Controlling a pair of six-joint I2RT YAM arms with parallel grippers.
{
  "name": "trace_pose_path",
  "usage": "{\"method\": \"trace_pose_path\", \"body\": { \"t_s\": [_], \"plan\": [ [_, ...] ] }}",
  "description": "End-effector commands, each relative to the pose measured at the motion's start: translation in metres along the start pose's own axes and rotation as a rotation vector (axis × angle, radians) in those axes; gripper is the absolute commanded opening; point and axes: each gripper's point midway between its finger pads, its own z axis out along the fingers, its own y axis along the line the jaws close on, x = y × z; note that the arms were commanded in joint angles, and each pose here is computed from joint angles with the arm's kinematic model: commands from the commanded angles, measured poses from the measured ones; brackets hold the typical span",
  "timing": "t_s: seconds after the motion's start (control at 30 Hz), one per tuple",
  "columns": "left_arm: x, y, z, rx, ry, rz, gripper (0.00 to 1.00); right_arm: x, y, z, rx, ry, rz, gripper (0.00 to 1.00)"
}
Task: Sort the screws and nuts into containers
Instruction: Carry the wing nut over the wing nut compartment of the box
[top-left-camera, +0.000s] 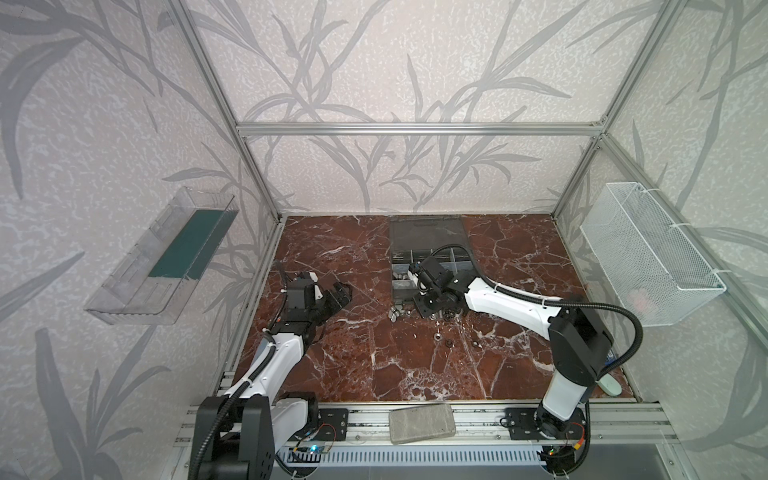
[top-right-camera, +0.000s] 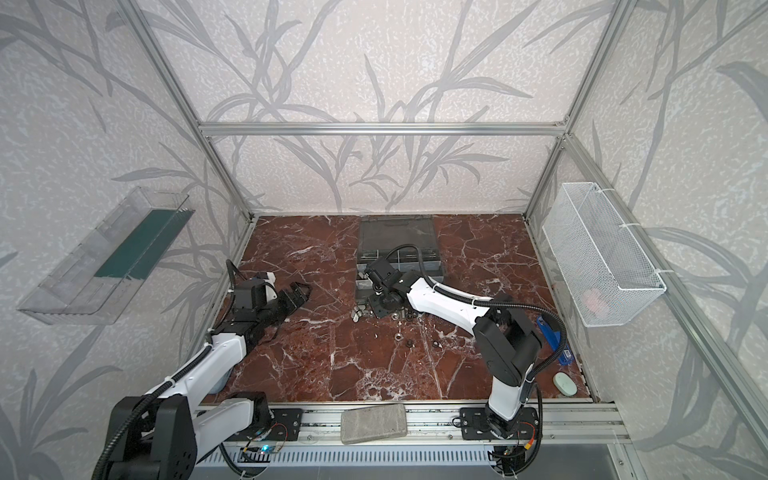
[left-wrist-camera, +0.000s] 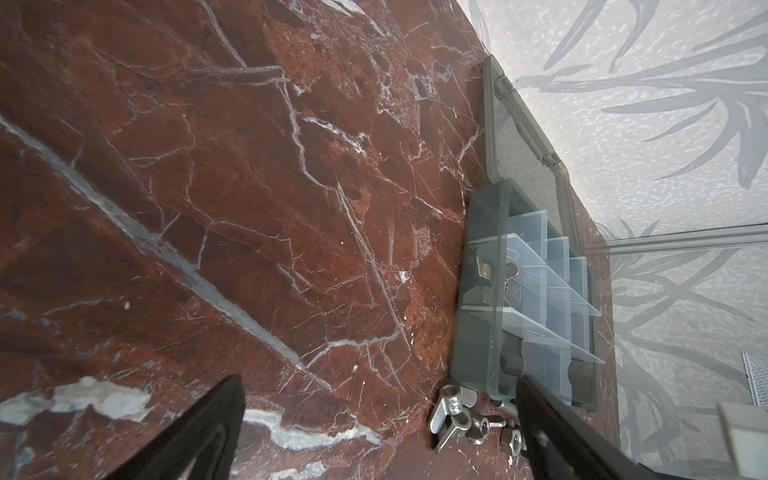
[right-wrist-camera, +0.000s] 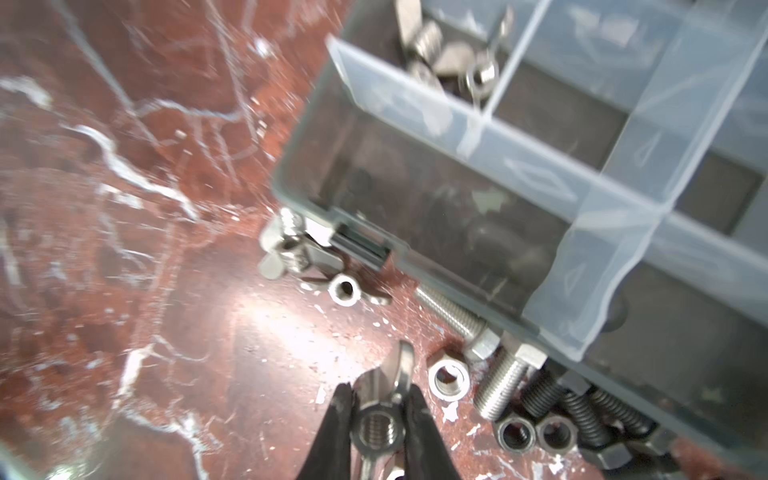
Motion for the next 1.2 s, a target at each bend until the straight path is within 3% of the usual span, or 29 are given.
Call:
{"method": "trace_pose_path", "body": {
  "t_s": [0.0, 0.47, 0.83, 1.17],
  "plan": [
    [-0.003, -0.005, -0.002, 0.013, -0.014, 0.013, 0.99, -0.026, 0.004, -0.023, -0.035, -0.071, -0.064, 0.0],
    [-0.004, -0.006, -0.005, 0.014, -0.017, 0.009, 0.99, -0.108, -0.02, 0.006, -0.046, -0.127, -0.058, 0.0],
    [-0.005, -0.007, -0.007, 0.011, -0.02, 0.01, 1.0, -0.106, -0.028, 0.055, -0.009, -0.047, -0.057, 0.0],
    [-0.004, -0.007, -0.006, 0.012, -0.016, 0.007, 1.0, -0.107, -0.036, 0.064, 0.028, -0.032, -0.079, 0.0]
  ]
}}
